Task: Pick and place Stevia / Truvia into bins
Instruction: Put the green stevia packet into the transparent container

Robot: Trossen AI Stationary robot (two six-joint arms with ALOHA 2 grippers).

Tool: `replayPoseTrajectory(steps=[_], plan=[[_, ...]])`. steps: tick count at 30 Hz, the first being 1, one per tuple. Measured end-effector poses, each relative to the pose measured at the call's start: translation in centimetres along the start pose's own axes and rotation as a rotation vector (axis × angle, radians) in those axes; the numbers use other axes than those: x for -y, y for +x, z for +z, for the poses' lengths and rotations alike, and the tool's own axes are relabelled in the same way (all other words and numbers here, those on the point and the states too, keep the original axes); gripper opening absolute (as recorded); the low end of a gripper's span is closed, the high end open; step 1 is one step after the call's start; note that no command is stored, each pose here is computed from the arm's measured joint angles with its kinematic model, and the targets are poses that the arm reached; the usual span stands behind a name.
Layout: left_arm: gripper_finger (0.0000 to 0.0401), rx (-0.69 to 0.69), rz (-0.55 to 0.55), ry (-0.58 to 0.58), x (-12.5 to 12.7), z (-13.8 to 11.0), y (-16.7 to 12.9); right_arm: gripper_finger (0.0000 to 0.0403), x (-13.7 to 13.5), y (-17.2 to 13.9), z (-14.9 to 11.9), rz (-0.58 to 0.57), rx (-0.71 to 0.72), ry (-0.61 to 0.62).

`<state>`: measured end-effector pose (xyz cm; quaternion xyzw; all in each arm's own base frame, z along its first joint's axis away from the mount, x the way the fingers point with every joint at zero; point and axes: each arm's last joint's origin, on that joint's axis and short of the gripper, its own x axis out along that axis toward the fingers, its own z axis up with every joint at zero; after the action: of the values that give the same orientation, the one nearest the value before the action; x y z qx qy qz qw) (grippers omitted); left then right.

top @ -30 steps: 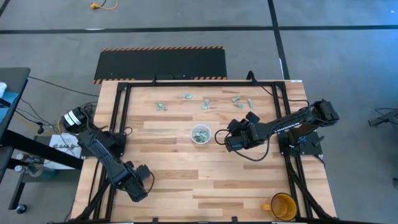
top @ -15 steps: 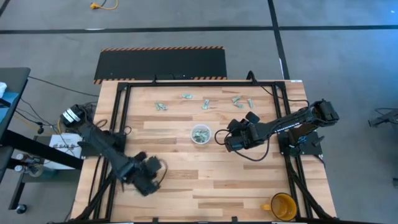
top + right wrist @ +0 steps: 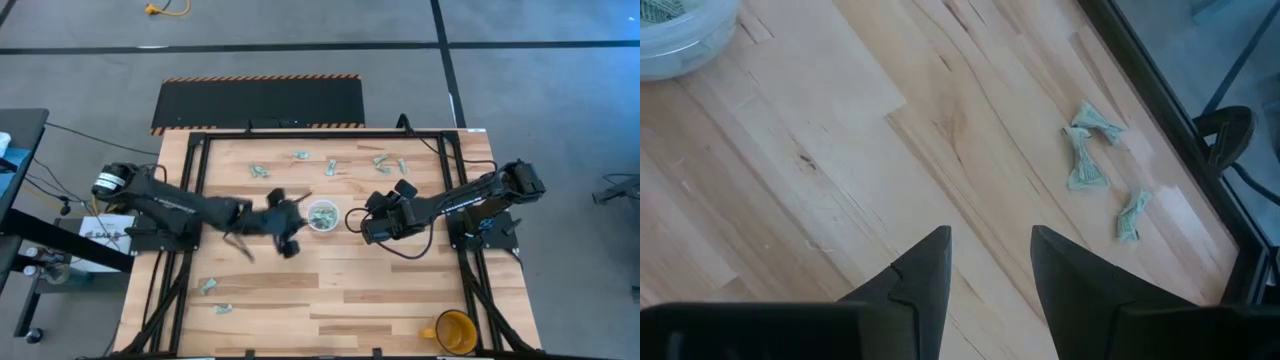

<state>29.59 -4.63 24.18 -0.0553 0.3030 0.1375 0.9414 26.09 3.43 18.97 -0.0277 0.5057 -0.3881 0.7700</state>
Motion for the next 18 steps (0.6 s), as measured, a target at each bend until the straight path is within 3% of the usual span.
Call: replayPoseTrajectory(steps=[7,12,18], plan=[[0.0006,0.073,-0.104,0.004,-4.2,1.8,4.1,0.0134,0.0,0.0,0.0,0.000,0.000,-0.001],[0.0005,0.002,-0.145,-0.023,-5.8,0.5,7.4,0.0134,0.0,0.0,0.0,-0.001,-0.002,-0.003],[0.0006,-0.055,-0.115,-0.048,-7.3,-0.9,9.9,0.0134,0.0,0.0,0.0,-0.001,-0.002,-0.003]])
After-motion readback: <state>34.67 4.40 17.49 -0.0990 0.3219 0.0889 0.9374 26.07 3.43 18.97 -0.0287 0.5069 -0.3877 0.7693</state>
